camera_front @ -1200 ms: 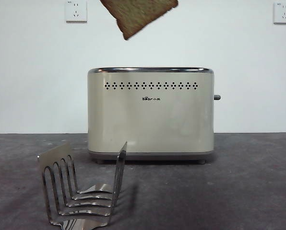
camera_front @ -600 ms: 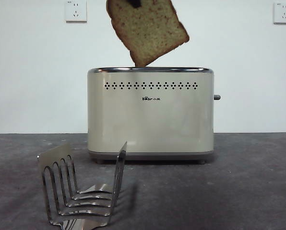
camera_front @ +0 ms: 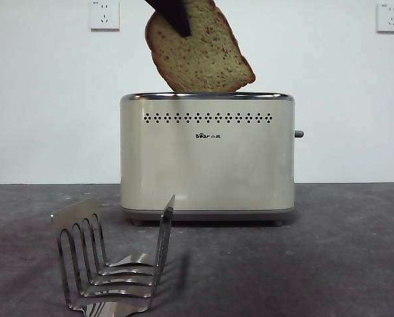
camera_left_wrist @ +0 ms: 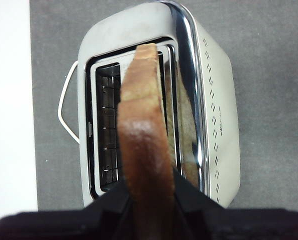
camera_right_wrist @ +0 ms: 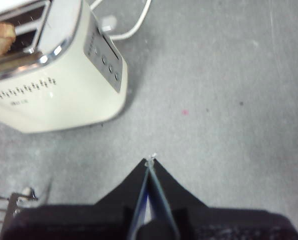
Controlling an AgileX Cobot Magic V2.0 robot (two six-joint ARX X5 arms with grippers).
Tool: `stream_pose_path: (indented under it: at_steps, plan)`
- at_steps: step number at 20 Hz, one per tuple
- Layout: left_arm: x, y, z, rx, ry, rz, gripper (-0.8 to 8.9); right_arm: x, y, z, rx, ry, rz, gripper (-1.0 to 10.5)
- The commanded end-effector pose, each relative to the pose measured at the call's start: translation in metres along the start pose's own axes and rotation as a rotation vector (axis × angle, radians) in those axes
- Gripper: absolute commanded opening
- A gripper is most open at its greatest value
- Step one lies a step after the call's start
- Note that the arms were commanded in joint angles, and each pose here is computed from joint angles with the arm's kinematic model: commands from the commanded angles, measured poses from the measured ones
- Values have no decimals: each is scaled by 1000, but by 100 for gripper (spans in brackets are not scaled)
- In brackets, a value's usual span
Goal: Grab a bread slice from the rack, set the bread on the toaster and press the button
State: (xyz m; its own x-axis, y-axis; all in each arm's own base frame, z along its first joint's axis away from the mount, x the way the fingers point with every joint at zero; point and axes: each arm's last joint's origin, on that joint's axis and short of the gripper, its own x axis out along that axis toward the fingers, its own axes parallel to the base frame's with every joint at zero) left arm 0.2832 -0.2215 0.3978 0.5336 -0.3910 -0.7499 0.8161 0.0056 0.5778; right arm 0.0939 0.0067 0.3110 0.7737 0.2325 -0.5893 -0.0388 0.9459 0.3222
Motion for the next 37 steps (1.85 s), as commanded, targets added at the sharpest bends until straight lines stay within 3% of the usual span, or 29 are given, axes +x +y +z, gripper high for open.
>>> stream_pose_path:
  at_steps: [1,8,16,25,29,37]
  plan:
    - [7,1,-3,39,8,-15,-9,-1,1,1,-29,-7,2,1]
    - [31,3,-9,25,38,-64,-9,-1,1,1,-34,-7,2,1]
    - [38,3,-9,30,172,-2,-10,-1,1,1,-34,-5,2,1]
    - [50,-2,5,47,140,1,-10,-1,1,1,-41,-5,2,1]
    - [73,-13,14,76,155,-59,-10,-1,0,-1,-43,7,-1,1]
    - [80,-13,23,-20,74,-50,-9,-1,-1,-4,-49,36,-14,1]
